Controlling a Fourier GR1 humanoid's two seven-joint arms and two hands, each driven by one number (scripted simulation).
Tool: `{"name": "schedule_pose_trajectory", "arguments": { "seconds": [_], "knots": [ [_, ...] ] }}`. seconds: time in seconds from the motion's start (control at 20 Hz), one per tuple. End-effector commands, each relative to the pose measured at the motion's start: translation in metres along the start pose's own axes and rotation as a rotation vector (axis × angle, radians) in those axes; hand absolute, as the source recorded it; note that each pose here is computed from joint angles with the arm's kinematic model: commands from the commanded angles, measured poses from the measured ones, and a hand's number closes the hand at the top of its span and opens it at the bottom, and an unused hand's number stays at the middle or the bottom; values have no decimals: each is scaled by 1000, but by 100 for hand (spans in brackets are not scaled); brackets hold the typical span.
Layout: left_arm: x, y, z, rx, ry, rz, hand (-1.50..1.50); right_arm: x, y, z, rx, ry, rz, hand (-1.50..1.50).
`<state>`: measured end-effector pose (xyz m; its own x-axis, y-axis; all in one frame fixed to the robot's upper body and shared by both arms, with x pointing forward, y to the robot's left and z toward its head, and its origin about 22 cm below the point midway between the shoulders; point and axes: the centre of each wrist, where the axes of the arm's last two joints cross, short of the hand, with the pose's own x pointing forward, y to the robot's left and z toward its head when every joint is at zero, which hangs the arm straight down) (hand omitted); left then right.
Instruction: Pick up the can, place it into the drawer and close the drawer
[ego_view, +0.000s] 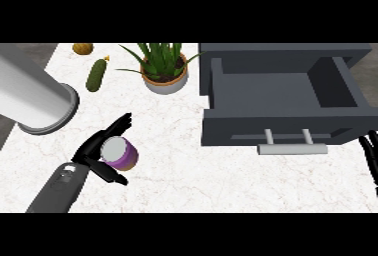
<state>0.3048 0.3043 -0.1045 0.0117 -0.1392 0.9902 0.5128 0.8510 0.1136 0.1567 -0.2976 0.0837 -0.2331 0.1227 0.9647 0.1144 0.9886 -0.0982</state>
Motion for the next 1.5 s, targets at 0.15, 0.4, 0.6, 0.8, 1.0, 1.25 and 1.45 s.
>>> {"name": "schedule_pose_trajectory", "arguments": {
  "seconds": [0.15, 0.4, 0.6, 0.8, 1.0, 1.25, 1.45],
  "knots": [
    [-5, -10, -1, -79, -54, 26, -150, 6, 9, 0, 3, 2, -19, -150],
    [6, -23, -24, -101, -67, 72, 150, 5, -16, 10, -15, 7, -14, -150],
    [12, -39, -37, -132, -109, 91, 150, 19, -3, -4, -26, -3, -13, -150],
    [20, -23, -32, -170, -93, 145, 150, 10, 0, -4, -15, -2, -5, -150],
    [13, -34, -26, 124, -81, 157, 150, 7, -11, 8, -10, 5, -16, -150],
    [11, 7, 6, 664, -80, 173, 150, 13, -4, 12, -39, 0, -14, -150],
    [23, -14, -7, 666, -127, 161, 150, 12, -4, 17, -28, -15, -9, -150]
  ]
}}
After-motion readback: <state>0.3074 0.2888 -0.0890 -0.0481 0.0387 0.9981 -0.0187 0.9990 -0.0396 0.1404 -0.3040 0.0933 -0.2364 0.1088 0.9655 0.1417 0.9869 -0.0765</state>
